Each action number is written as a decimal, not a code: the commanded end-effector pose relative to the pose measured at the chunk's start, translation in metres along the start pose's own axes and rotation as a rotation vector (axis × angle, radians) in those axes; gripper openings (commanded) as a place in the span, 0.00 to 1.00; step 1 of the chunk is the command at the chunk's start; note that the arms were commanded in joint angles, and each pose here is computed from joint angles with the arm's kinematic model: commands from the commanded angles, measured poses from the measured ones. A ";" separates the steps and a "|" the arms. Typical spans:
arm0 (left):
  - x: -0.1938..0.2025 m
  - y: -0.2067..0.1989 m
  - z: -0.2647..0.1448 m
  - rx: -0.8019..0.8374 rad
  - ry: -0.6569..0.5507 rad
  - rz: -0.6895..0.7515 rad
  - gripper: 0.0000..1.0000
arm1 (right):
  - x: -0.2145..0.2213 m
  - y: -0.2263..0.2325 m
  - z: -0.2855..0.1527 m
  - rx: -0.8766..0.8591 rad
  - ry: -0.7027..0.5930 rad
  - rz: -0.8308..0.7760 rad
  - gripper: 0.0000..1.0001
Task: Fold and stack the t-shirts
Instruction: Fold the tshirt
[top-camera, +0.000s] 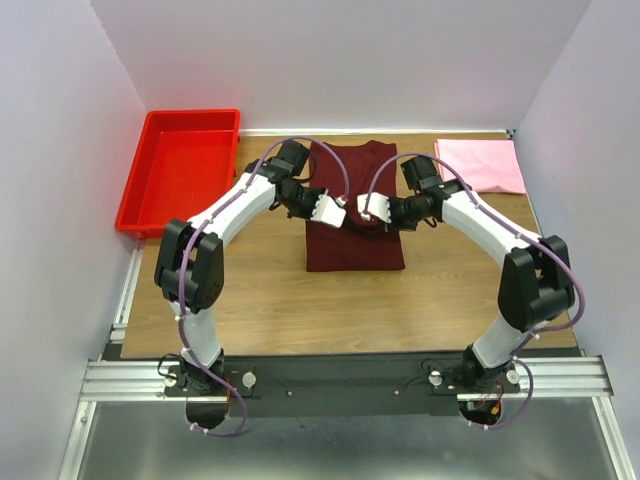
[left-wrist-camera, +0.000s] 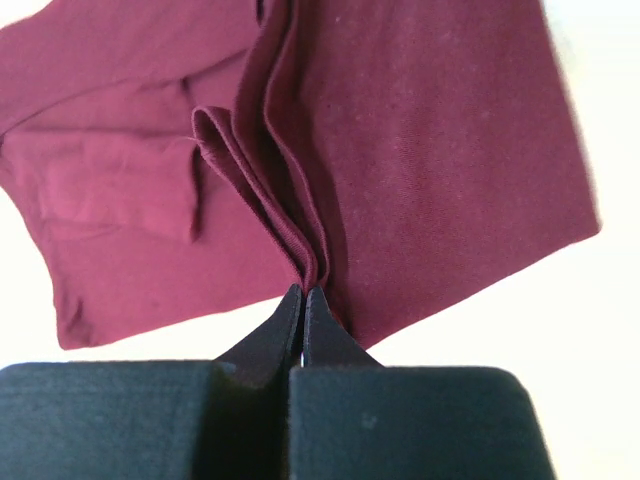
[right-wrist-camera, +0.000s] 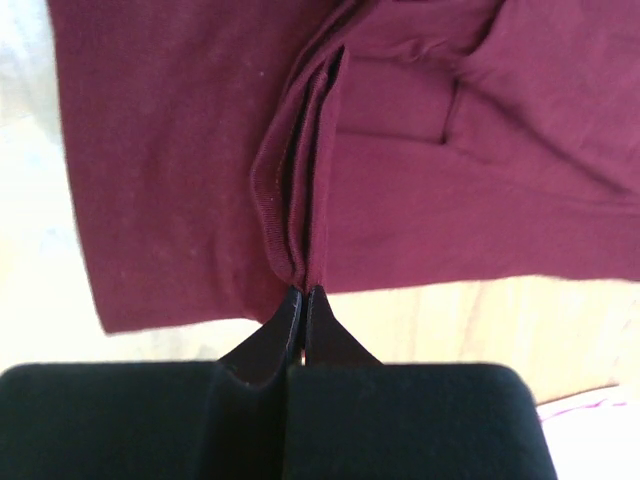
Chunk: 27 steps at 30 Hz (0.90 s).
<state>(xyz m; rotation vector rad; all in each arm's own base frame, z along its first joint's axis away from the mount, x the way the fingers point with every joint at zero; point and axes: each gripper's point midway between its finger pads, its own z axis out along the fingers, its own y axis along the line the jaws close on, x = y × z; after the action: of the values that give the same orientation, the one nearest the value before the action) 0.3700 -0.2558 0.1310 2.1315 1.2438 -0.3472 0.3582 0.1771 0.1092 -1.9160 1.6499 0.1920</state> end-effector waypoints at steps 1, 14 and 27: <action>0.012 0.017 0.002 0.006 -0.003 0.023 0.00 | -0.001 -0.024 0.009 0.014 -0.024 -0.037 0.00; 0.052 0.060 0.022 -0.039 0.025 0.044 0.00 | 0.033 -0.074 0.037 0.048 0.024 0.002 0.00; 0.079 0.073 0.043 -0.052 0.048 0.043 0.00 | 0.059 -0.089 0.062 0.053 0.074 0.053 0.00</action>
<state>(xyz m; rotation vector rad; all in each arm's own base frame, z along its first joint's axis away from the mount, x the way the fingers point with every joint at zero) 0.4603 -0.2592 0.0857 2.1388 1.2355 -0.2905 0.4538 0.1660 0.0641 -1.8842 1.7220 0.1440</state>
